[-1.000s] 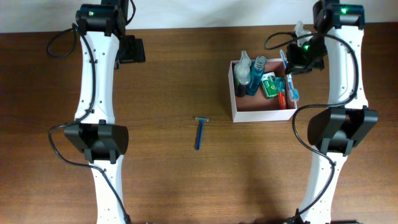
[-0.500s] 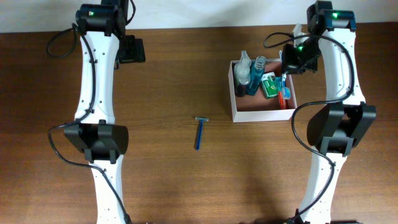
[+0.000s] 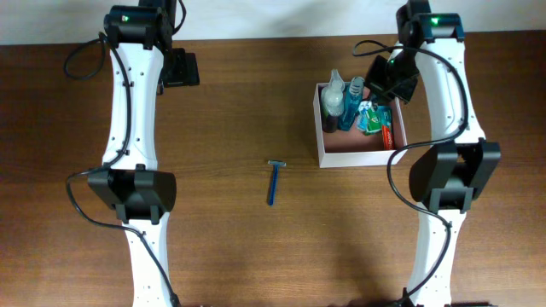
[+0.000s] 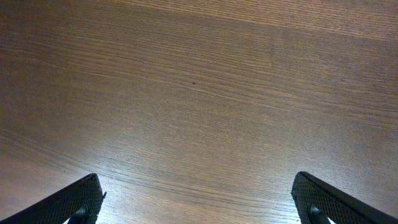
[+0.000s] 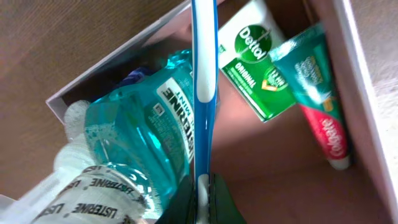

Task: Pack container
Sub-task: 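Lower the toothbrush into the box and open the right gripper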

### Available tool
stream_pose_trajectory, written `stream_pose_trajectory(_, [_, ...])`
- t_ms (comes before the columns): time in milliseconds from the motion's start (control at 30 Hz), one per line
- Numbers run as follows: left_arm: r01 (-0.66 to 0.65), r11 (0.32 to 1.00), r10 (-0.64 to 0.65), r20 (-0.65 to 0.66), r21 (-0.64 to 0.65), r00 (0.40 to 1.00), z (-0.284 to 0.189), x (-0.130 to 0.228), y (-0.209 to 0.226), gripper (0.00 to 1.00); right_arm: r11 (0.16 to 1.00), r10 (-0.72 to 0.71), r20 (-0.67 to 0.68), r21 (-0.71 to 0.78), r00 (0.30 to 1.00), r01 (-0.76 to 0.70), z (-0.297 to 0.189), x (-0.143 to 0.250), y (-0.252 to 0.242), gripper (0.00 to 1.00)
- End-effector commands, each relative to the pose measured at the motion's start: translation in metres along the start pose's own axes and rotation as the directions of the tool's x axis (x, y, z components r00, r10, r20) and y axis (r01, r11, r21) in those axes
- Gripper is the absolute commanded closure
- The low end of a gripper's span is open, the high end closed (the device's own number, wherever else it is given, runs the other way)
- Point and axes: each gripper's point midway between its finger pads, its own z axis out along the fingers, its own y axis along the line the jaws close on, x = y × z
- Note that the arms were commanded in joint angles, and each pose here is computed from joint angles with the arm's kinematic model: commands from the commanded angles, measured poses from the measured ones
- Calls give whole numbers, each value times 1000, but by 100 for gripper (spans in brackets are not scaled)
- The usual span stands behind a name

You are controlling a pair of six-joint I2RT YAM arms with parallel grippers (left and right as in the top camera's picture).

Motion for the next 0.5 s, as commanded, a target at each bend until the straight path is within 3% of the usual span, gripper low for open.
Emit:
stream_pose_trajectory(0, [-14,1000,14,5,5,1000,-11,3,3,1,998,56,30,3,998,-56,-12,4,4,96])
stream_pose_trajectory(267, [-16,1000,16,-5,3,1000,-11,5,4,1,979,192,50,64,980,-195,-13,5,-8,96])
stream_pose_trajectory(467, [-18,1000,18,-15,0,1000,-11,8,4,1,976,189,82,98,979,-197,-14,1,-15,96])
